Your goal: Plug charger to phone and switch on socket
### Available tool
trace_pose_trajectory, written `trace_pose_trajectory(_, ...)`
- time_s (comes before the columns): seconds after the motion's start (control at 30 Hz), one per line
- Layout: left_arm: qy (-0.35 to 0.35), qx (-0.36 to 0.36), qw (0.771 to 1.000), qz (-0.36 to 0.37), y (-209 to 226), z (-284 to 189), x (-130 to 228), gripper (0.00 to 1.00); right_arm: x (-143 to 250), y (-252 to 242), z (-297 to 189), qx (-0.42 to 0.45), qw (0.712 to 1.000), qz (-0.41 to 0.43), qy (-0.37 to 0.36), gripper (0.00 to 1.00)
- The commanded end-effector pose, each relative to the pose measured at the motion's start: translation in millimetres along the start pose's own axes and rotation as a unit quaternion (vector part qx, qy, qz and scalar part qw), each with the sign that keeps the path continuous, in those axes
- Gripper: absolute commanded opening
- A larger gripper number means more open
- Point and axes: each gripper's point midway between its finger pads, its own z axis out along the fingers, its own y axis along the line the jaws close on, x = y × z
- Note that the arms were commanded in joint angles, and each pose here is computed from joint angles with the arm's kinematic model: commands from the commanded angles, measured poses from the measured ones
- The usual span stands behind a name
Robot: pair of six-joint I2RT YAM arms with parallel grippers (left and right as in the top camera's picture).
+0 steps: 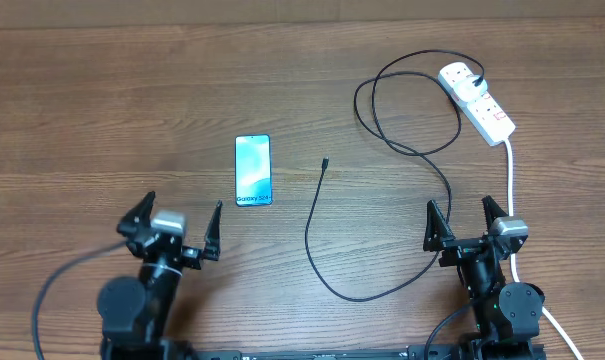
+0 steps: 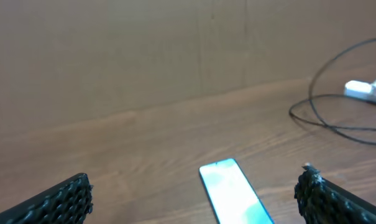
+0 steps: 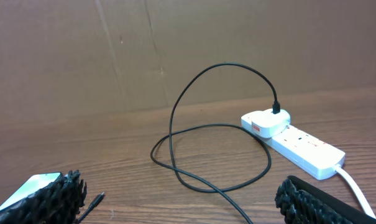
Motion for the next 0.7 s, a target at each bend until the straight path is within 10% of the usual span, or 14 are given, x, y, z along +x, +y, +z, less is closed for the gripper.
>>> trace_pose_trajectory(0.0, 0.024, 0.032, 0.999, -0.013, -4, 9, -32, 1.00, 3, -2, 0, 0.004, 1.000, -0.001, 0.000, 1.00)
trace_pose_trajectory(0.4, 0.220, 0.074, 0.971, -0.061, 0, 57, -67, 1.00, 3, -2, 0, 0.004, 1.000, -0.001, 0.000, 1.00)
trace_pose_trajectory(0.67, 0.419, 0.120, 0.898, -0.065, -27, 99, -62, 1.00, 3, -2, 0, 0.004, 1.000, -0.001, 0.000, 1.00)
